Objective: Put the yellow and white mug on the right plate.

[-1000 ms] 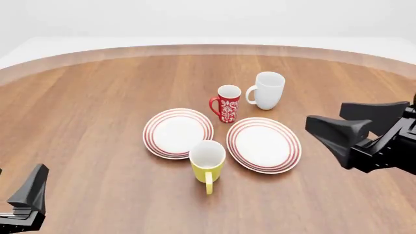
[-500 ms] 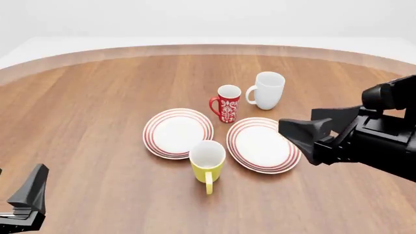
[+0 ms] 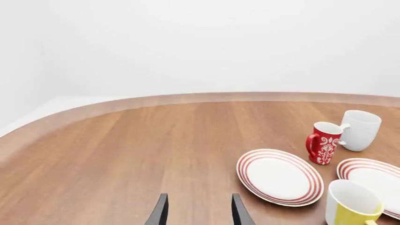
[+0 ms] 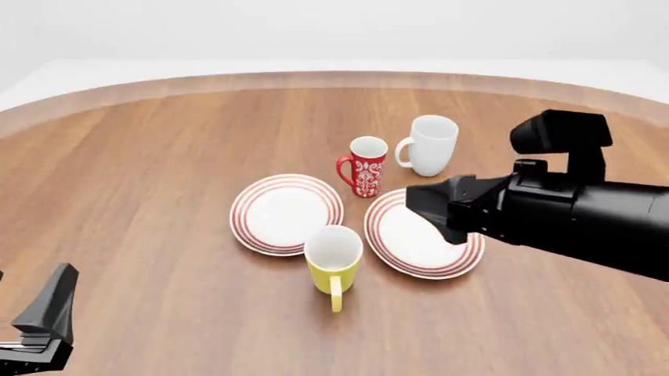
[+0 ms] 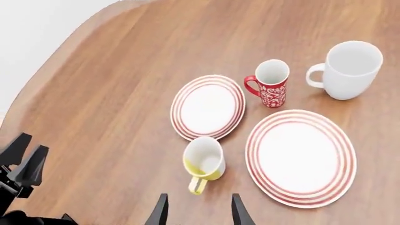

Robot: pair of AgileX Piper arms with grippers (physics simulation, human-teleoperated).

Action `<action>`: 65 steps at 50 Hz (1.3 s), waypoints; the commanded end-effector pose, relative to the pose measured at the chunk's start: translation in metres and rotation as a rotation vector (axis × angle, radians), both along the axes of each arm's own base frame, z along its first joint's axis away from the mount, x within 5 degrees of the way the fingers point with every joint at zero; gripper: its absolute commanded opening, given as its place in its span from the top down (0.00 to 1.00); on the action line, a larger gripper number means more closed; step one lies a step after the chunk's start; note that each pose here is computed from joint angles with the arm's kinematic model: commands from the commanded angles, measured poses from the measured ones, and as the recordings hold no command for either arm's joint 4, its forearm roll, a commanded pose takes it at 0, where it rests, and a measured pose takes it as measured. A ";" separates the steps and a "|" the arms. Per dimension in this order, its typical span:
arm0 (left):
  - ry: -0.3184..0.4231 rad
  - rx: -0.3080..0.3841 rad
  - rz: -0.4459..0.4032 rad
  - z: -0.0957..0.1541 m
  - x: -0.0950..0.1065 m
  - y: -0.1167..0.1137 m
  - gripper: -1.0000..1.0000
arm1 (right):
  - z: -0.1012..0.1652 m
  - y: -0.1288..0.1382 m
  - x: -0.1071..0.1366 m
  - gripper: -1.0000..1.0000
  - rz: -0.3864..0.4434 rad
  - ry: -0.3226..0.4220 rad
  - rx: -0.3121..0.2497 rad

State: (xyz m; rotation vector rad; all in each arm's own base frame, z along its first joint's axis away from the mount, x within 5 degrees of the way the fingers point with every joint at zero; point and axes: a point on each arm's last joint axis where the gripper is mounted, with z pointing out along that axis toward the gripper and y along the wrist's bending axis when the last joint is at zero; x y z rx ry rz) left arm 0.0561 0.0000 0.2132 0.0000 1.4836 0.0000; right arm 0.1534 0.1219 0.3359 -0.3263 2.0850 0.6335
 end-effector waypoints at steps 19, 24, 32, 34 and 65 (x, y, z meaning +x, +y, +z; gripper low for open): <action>0.000 0.000 0.000 0.000 0.000 0.000 0.00 | -0.013 0.040 0.025 0.00 0.029 0.107 -0.011; 0.000 0.000 0.000 0.000 0.000 0.000 0.00 | -0.018 0.038 0.028 0.00 0.017 0.106 -0.018; 0.000 0.000 0.000 0.000 0.000 0.000 0.00 | -0.034 0.044 0.034 0.00 0.008 0.130 -0.013; 0.000 0.000 0.000 0.000 0.000 0.000 0.00 | -0.040 0.043 0.036 0.00 -0.001 0.138 -0.016; 0.000 0.000 0.000 0.000 0.000 0.000 0.00 | -0.091 0.057 0.052 0.00 -0.028 0.197 -0.016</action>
